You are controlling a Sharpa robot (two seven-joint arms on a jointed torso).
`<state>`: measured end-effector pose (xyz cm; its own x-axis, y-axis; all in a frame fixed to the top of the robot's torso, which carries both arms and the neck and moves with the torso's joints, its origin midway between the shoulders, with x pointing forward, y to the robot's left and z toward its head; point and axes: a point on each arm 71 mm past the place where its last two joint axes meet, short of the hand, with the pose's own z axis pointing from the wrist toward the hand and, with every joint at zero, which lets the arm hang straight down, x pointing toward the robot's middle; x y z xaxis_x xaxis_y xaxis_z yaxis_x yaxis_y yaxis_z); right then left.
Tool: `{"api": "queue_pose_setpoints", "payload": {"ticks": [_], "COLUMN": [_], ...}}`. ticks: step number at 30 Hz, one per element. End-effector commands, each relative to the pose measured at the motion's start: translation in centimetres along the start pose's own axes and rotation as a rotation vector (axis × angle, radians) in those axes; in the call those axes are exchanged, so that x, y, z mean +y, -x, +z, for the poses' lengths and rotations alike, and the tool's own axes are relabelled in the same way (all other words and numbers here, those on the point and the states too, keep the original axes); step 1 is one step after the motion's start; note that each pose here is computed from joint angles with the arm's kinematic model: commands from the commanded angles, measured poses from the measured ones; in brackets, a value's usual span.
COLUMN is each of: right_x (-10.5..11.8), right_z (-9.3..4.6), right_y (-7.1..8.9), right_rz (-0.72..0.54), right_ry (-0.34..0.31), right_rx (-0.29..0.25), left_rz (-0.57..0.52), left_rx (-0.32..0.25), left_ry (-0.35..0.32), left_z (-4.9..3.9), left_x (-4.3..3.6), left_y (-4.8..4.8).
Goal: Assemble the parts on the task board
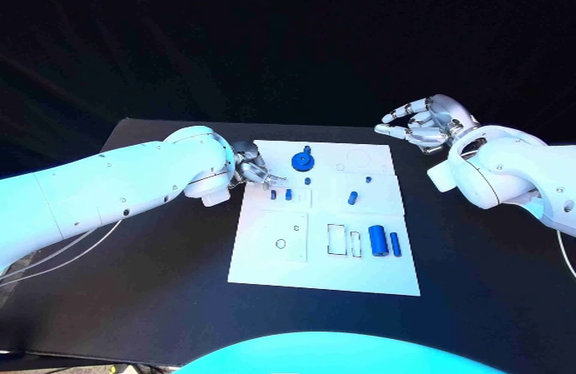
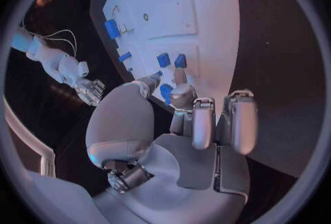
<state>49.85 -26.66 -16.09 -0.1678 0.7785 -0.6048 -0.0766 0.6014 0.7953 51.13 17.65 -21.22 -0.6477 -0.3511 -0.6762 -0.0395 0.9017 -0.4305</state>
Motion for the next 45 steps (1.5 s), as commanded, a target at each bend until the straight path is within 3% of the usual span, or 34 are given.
{"api": "queue_pose_setpoints", "payload": {"ticks": [1,7,13,17,24,30,37,45], "right_x": [0.1,0.0,0.0,0.1,0.2,0.3,0.5,0.6], "right_z": [0.0,0.0,0.0,0.1,0.1,0.1,0.3,0.4], "right_y": [-0.1,0.1,0.2,0.2,0.2,0.3,0.2,0.3], "right_rz": [-0.004,-0.007,-0.012,-0.015,-0.014,-0.004,0.011,0.043], "right_ry": [0.015,0.015,0.024,0.029,0.043,0.068,0.087,0.097], "right_rx": [0.002,-0.002,-0.010,-0.009,-0.013,-0.026,-0.036,-0.059], "left_rz": [-0.103,-0.159,-0.153,-0.095,0.046,0.162,0.304,0.386], "left_rx": [-0.004,-0.070,-0.181,-0.236,-0.300,-0.318,-0.241,-0.199], "left_ry": [-0.040,-0.101,-0.291,-0.402,-0.540,-0.573,-0.565,-0.533], "left_z": [-0.28,-0.29,-0.34,-0.40,0.28,1.09,1.97,3.24], "left_x": [-0.50,-0.85,-2.44,-3.68,-5.50,-6.41,-7.68,-8.34], "left_y": [0.52,1.85,2.86,2.76,1.36,0.28,-1.27,-2.15]}}
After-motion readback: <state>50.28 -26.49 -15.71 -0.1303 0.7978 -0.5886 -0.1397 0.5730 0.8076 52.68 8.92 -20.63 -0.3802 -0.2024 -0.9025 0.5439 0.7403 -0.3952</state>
